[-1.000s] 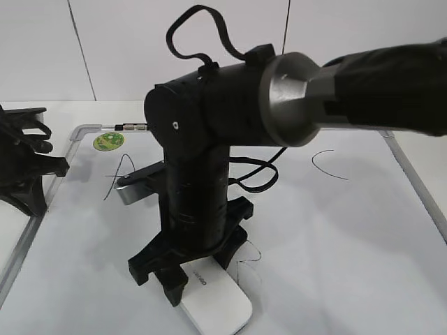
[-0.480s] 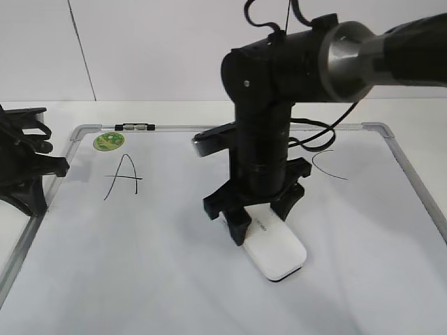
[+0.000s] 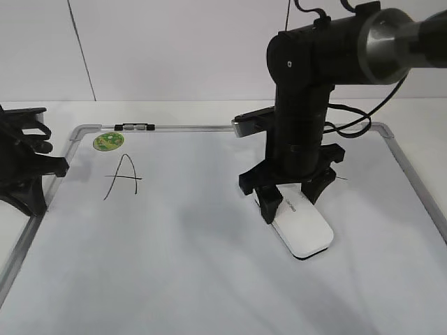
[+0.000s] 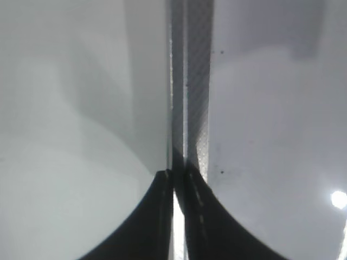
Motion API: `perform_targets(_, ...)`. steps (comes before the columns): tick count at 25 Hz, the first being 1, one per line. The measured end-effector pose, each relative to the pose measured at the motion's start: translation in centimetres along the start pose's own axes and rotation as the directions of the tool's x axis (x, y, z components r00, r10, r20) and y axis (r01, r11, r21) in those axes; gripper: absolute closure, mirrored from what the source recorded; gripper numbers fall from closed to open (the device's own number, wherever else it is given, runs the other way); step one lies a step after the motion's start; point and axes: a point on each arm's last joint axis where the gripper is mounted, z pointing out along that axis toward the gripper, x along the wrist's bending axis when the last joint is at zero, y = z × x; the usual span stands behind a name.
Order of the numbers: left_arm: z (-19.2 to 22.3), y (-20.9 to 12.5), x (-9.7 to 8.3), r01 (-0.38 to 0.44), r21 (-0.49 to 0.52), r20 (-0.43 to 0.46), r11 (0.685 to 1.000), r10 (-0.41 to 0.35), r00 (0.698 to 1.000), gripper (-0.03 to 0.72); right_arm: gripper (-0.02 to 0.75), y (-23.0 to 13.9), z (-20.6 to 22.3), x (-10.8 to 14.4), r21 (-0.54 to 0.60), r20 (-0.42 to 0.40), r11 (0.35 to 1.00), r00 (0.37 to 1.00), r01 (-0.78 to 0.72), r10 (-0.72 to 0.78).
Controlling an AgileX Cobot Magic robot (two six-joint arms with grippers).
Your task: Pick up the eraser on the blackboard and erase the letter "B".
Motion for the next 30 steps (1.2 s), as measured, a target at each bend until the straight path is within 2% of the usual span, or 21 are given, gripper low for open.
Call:
perform_targets(4, 0.0, 0.0, 0.0, -0.001, 0.004, -0.002, 1.000, 0.001, 1.000, 0.657, 0.201, -0.2, 0.0, 1.9, 0.002, -0.050, 0.998, 0.996, 0.069, -0.068)
perform_targets(13, 0.0, 0.0, 0.0, -0.001, 0.004, -0.002, 1.000, 0.001, 1.000, 0.657, 0.201, -2.9, 0.0, 12.0, -0.004, -0.073, 0.949, 0.947, 0.315, -0.314)
perform_targets(16, 0.0, 0.0, 0.0, -0.001, 0.004, -0.002, 1.000, 0.001, 1.000, 0.657, 0.201, -3.7, 0.0, 14.0, -0.015, -0.074, 0.931, 0.928, 0.365, -0.365)
perform_targets(19, 0.0, 0.0, 0.0, -0.001, 0.005, -0.002, 1.000, 0.001, 1.000, 0.657, 0.201, -3.8, 0.0, 14.4, -0.022, -0.075, 0.928, 0.925, 0.373, -0.373)
perform_targets(24, 0.0, 0.0, 0.0, -0.001, 0.006, -0.002, 1.000, 0.001, 1.000, 0.657, 0.201, -3.3, 0.0, 13.5, -0.032, -0.052, 0.931, 0.930, 0.364, -0.365)
perform_targets(28, 0.0, 0.0, 0.0, -0.001, 0.006, -0.002, 1.000, 0.001, 1.000, 0.657, 0.201, -2.1, 0.2, 10.9, -0.040, -0.049, 0.954, 0.953, 0.299, -0.300)
perform_targets(30, 0.0, 0.0, 0.0, -0.001, 0.006, -0.002, 1.000, 0.001, 1.000, 0.657, 0.201, -1.1, 0.3, 8.6, -0.040, -0.052, 0.970, 0.969, 0.241, -0.243)
